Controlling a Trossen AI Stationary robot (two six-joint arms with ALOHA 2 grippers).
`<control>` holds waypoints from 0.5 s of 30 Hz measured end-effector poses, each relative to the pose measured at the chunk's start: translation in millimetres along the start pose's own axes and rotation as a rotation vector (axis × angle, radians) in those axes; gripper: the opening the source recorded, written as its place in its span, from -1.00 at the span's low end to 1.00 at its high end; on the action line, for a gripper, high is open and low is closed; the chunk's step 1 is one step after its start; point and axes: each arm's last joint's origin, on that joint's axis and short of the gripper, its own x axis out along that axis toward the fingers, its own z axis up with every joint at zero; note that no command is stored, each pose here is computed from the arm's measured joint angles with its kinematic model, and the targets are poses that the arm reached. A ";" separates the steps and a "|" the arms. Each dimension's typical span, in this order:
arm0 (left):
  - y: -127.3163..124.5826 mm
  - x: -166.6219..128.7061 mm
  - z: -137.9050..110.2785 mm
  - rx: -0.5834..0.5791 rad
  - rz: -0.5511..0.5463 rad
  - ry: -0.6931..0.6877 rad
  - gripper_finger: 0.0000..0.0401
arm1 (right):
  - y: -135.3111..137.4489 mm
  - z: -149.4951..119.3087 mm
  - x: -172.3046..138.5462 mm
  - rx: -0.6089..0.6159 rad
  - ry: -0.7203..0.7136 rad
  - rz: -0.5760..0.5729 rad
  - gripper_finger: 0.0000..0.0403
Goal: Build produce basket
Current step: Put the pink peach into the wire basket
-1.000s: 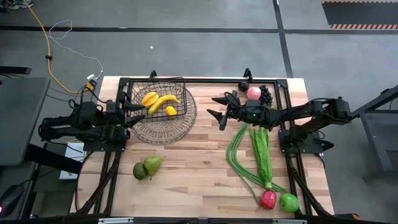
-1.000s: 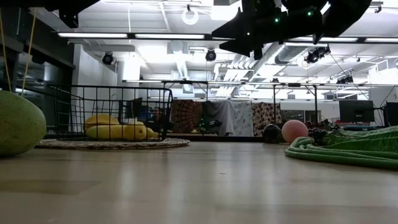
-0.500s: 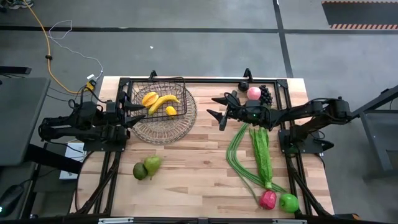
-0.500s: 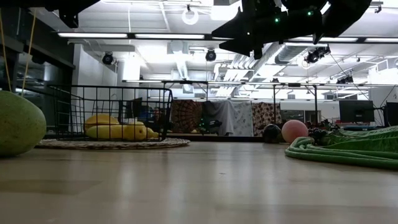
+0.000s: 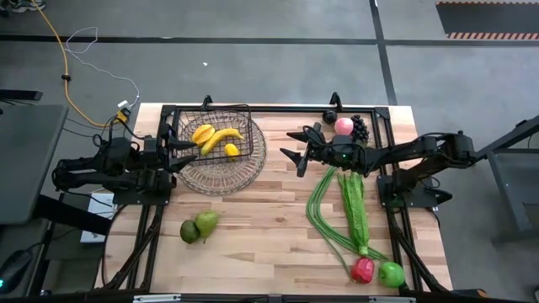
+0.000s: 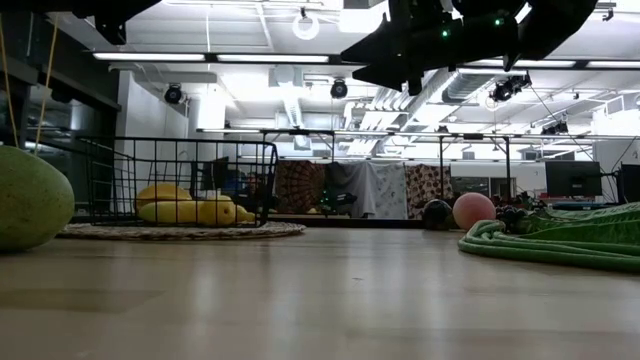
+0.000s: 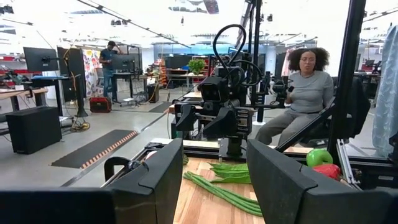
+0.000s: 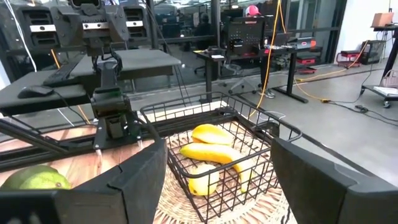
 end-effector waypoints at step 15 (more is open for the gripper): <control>-0.1 0.0 0.0 -0.005 -0.003 0.000 -0.17 | 0.0 0.0 0.0 0.002 0.000 0.000 0.37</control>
